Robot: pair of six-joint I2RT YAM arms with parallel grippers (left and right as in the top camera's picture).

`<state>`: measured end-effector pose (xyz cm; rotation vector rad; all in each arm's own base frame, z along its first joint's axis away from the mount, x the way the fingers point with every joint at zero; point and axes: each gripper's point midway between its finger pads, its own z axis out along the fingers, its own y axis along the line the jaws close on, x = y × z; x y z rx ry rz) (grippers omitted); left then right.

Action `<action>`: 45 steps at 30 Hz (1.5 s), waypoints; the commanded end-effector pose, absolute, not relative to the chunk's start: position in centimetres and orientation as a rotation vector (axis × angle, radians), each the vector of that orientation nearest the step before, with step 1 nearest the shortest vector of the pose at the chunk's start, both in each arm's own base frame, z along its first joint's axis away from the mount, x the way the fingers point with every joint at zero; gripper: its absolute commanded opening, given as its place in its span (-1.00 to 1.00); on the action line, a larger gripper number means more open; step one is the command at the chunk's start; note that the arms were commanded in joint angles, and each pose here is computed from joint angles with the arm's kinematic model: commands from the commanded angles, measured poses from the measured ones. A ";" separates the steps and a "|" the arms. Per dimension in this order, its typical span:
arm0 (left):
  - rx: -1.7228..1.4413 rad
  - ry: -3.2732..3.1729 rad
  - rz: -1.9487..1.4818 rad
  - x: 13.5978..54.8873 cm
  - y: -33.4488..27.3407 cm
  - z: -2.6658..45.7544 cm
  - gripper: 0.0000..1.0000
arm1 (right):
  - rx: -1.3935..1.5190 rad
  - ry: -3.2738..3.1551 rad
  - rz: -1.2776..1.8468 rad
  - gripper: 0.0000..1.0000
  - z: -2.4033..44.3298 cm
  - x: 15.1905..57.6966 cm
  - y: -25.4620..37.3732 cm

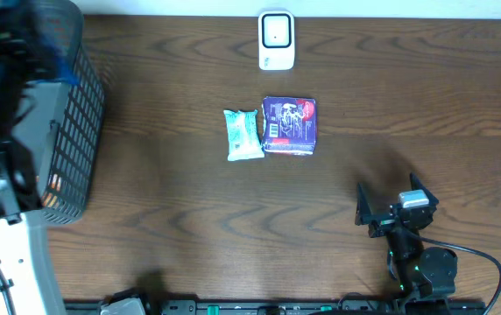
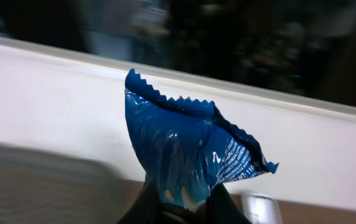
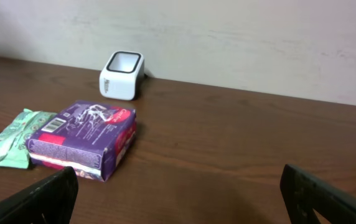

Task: Scan the item barcode
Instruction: 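Reach the left gripper into the basket and grasp the blue Oreo pack, then place the Oreo pack left of the green pack with the left gripper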

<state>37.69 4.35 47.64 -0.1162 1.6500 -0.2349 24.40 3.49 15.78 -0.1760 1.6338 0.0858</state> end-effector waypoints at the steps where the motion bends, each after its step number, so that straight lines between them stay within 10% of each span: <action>1: 0.005 1.643 -0.378 37.8 -1.7 48.3 -0.85 | -0.170 1.635 0.078 0.98 15.7 24.4 3.3; 30: -0.410 2.687 -0.219 46.6 -14.2 6.7 -0.85 | -0.170 1.635 0.078 0.99 15.7 24.4 3.3; 32: -0.407 2.705 -0.208 46.7 -14.4 5.4 -0.30 | -0.170 1.635 0.078 0.99 15.7 24.4 3.3; 36: -0.362 2.696 -0.205 47.2 -14.5 5.3 0.24 | -0.170 1.634 0.078 0.99 15.7 24.4 3.3; 45: -0.188 2.338 -0.196 49.7 -10.9 21.9 0.44 | -0.170 1.635 0.078 0.99 15.7 24.4 3.3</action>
